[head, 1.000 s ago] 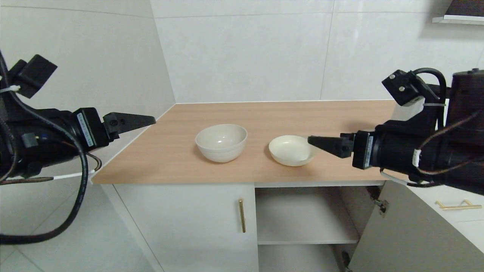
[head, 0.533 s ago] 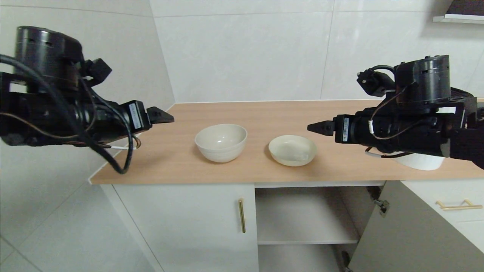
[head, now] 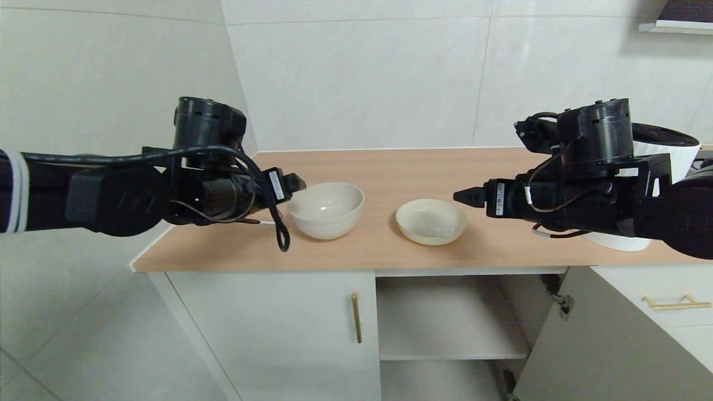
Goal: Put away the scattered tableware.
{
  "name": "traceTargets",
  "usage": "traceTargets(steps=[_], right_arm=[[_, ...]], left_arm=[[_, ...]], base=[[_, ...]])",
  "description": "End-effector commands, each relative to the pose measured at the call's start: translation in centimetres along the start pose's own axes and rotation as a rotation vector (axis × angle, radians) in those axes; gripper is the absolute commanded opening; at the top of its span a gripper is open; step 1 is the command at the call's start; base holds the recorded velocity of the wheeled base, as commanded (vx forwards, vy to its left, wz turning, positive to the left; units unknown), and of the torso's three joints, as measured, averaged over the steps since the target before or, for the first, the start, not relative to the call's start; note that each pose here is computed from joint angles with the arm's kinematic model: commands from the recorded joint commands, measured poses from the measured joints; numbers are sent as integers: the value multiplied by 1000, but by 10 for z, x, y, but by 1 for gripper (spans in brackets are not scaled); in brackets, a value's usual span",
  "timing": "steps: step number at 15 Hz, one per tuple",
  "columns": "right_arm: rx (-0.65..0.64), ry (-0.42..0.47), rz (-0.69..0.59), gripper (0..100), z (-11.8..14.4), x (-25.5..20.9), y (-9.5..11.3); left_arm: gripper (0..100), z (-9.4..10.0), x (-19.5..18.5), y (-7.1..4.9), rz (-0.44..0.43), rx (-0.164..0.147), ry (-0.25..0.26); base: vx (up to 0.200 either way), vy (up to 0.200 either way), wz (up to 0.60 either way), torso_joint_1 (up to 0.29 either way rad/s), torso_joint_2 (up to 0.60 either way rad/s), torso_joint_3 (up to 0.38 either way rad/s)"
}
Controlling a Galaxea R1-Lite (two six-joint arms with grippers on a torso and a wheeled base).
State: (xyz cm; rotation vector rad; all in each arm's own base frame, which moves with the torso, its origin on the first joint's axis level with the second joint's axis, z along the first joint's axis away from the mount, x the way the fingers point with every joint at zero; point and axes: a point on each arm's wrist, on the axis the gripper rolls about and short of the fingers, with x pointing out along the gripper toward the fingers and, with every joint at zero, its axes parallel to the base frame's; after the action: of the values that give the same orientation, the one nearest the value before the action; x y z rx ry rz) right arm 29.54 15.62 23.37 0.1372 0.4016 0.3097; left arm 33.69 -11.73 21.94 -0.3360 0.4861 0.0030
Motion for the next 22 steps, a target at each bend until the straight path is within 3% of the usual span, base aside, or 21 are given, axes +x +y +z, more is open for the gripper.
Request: traceTargets(steps=[1, 5, 8, 9, 19, 20, 22], right_arm=[[0, 1, 0, 100, 0, 1, 0], [2, -6, 1, 100, 1, -1, 0], [3, -6, 2, 100, 1, -1, 0], [3, -6, 1, 100, 1, -1, 0], [0, 10, -8, 100, -2, 7, -1], [0, 35, -25, 100, -8, 20, -4], [5, 67, -106, 100, -17, 50, -15]], left_arm=[[100, -16, 26, 1, 31, 9, 39], [100, -23, 37, 2, 39, 13, 53], [100, -22, 37, 1, 36, -15, 50], [0, -22, 37, 1, 36, -14, 51], [0, -10, 6, 0, 4, -23, 7], [0, -11, -1, 2, 0, -11, 11], [0, -16, -15, 3, -20, 41, 22]], base=[[0, 0, 0, 0, 0, 0], [0, 0, 0, 0, 0, 0], [0, 0, 0, 0, 0, 0], [0, 0, 0, 0, 0, 0], [0, 0, 0, 0, 0, 0], [0, 0, 0, 0, 0, 0], [0, 0, 0, 0, 0, 0]])
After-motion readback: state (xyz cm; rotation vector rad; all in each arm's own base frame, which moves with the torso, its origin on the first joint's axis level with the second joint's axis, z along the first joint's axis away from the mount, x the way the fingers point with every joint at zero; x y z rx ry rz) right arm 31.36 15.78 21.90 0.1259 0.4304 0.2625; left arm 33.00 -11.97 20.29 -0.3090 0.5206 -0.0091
